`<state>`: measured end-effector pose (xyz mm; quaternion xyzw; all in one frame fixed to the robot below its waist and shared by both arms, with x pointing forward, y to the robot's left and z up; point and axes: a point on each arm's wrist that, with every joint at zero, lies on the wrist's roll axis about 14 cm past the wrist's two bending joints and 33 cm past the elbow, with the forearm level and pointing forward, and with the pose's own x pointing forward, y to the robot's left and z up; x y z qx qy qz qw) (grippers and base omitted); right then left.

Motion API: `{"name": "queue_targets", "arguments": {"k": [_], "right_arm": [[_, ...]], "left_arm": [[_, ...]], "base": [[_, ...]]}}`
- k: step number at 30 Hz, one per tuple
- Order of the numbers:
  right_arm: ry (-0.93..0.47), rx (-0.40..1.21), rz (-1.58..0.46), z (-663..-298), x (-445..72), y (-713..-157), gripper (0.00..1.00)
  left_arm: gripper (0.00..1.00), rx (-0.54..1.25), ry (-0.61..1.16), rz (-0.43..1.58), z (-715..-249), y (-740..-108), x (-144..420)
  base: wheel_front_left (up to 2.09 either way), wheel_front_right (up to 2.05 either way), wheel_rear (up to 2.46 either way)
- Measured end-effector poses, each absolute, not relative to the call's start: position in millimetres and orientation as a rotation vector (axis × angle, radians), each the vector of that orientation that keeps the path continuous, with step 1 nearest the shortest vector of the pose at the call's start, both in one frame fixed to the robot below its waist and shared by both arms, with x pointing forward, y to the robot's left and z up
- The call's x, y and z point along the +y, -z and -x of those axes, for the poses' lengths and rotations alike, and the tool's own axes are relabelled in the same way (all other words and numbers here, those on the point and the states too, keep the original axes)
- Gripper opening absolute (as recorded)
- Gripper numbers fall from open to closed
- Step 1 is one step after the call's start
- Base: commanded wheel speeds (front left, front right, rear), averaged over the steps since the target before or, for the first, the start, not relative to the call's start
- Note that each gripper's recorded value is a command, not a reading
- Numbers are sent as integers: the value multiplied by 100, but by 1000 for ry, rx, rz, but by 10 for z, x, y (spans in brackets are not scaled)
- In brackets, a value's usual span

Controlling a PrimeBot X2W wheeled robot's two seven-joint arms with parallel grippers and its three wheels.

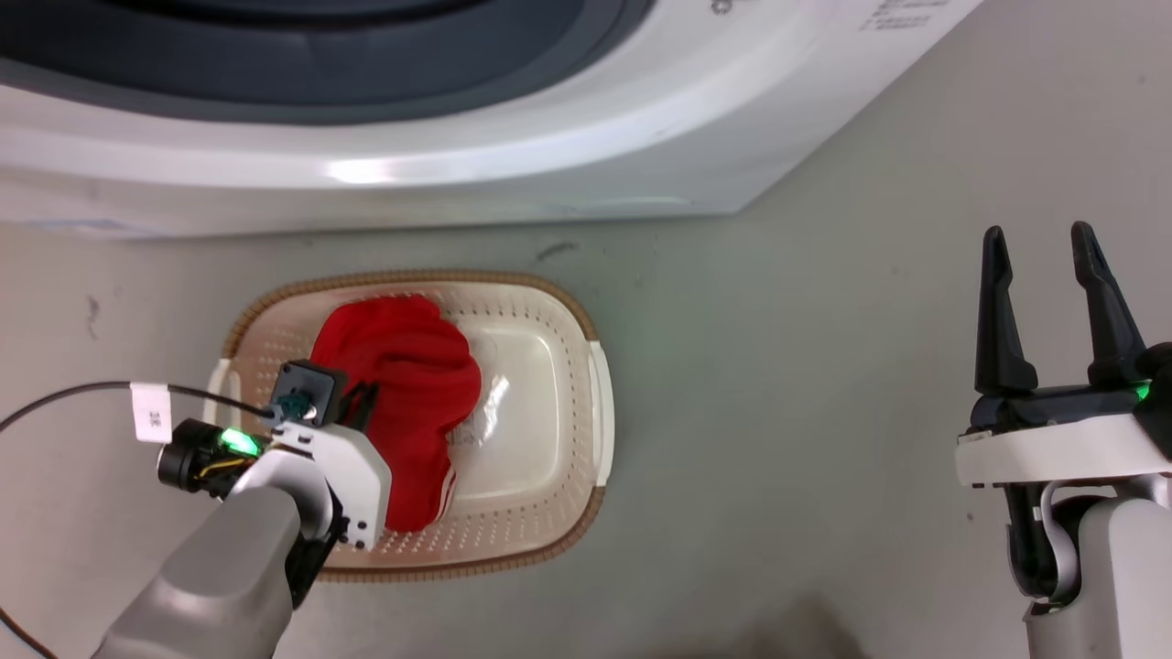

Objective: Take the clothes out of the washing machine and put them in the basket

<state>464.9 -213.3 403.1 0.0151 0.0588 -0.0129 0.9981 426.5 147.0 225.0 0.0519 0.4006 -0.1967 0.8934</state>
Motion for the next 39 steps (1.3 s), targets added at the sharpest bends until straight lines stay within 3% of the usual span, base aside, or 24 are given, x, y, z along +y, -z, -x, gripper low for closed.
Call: {"name": "queue_targets", "arguments": {"k": [13, 21, 22, 23, 32, 39], "right_arm": [[27, 281, -11, -4596, -2161, -3310, 100], [38, 330, 3, -4539, -2212, -3123, 100], [38, 328, 3, -4540, -2214, -3130, 100], [40, 326, 3, -4542, -2220, -3140, 100], [20, 274, -7, -4594, -2140, -3367, 100], [9, 198, -27, -4608, -2081, -3729, 100]], "left_arm": [[0, 1027, 372, -92, -4160, -1331, 1471], [0, 1075, 387, -75, -4081, -1113, 1372], [33, 1073, 385, -63, -4088, -1123, 1362], [100, 1068, 387, -51, -4095, -1142, 1339], [100, 998, 297, 19, -4173, -1467, 1371], [100, 834, 291, 53, -4412, -2019, 1313]], "base": [[0, 0, 0], [0, 0, 0], [0, 0, 0], [0, 0, 0], [0, 0, 0], [0, 0, 0]]}}
